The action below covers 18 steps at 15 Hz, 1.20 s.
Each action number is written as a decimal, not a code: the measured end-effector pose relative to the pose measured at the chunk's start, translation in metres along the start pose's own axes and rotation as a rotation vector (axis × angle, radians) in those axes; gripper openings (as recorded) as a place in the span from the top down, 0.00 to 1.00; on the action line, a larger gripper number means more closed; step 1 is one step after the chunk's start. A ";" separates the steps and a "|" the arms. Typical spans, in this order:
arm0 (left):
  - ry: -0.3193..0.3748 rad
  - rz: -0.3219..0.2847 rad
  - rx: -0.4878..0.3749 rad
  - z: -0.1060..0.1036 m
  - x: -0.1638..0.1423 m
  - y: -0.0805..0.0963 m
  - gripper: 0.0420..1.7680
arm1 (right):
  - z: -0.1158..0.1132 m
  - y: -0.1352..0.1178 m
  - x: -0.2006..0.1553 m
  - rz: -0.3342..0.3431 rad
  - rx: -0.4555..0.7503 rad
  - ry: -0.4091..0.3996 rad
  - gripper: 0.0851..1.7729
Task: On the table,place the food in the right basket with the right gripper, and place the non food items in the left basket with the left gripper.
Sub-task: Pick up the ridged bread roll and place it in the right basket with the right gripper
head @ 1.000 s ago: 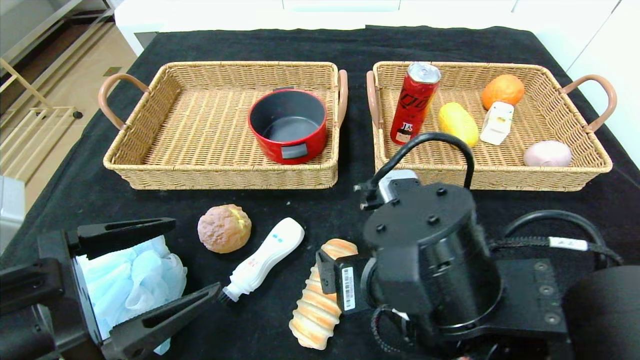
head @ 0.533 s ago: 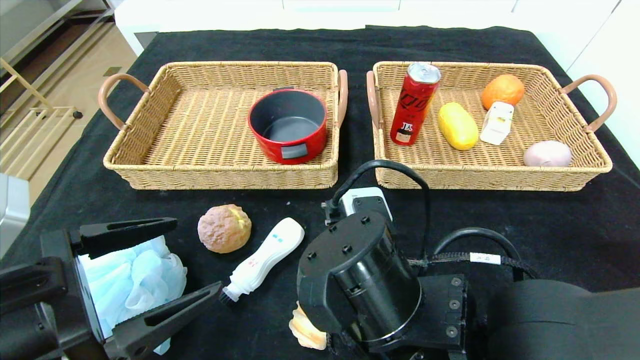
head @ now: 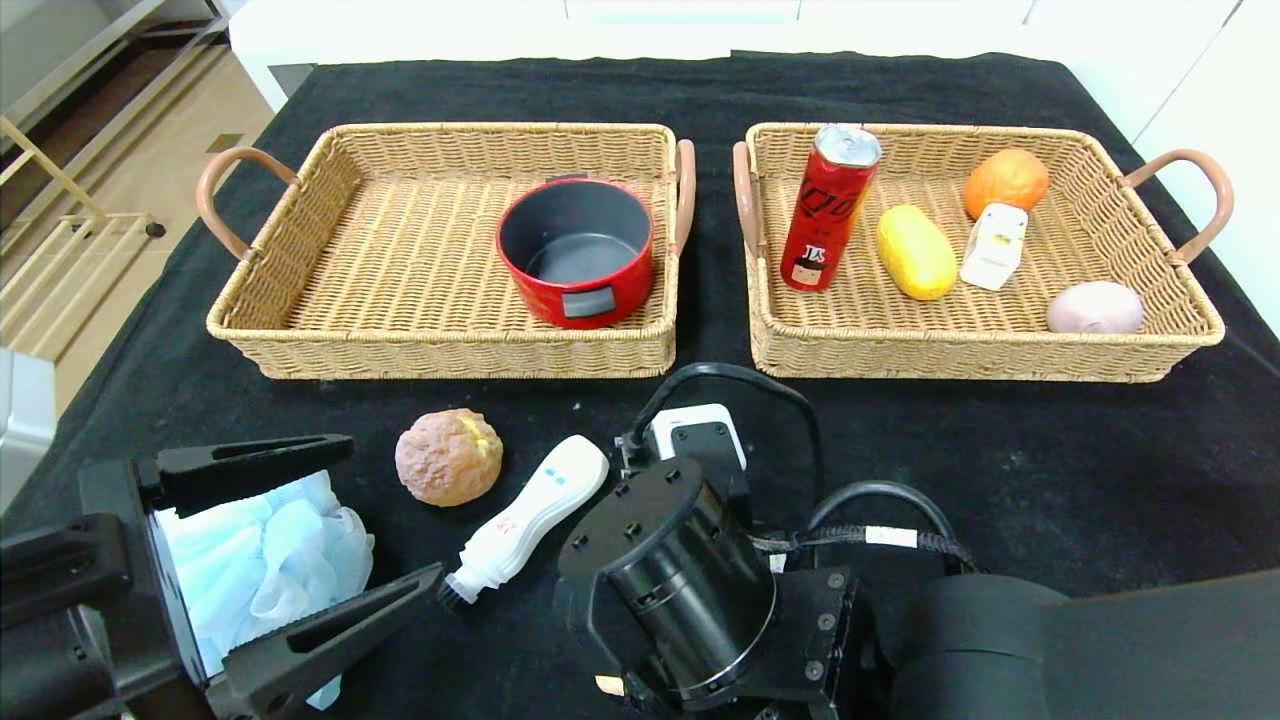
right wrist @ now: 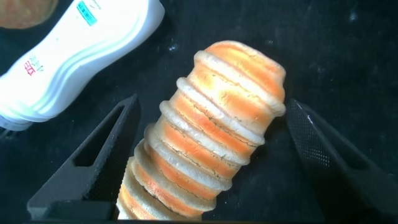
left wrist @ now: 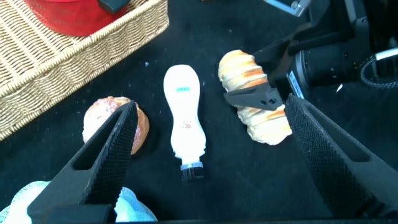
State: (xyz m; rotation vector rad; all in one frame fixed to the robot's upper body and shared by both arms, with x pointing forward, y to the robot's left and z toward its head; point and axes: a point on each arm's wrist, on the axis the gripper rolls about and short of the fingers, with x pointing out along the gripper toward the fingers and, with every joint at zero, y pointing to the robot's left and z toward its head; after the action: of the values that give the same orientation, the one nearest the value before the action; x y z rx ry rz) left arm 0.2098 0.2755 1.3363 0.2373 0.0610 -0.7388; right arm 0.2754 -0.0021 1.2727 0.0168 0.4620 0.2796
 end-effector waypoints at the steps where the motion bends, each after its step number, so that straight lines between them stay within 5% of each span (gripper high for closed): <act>1: 0.001 0.000 0.000 0.000 0.000 0.000 0.03 | -0.001 0.000 0.001 -0.004 -0.002 0.001 0.04; 5: 0.000 0.000 0.001 0.000 0.000 0.000 0.03 | -0.003 0.001 0.004 -0.011 -0.006 0.004 0.07; 8: 0.000 0.000 0.001 0.000 0.000 0.000 0.03 | -0.006 0.002 0.006 -0.017 -0.009 0.005 0.36; 14: -0.001 0.000 0.001 0.000 0.000 0.000 0.03 | -0.007 0.002 0.006 -0.018 -0.014 0.009 0.71; 18: 0.000 0.000 0.000 0.000 0.000 0.000 0.03 | -0.008 0.002 0.007 -0.019 -0.015 0.011 0.75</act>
State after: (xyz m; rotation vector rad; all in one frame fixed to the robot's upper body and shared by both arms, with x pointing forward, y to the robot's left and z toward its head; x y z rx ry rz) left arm 0.2095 0.2756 1.3361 0.2377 0.0613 -0.7387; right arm 0.2772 0.0014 1.2630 -0.0041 0.4705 0.2648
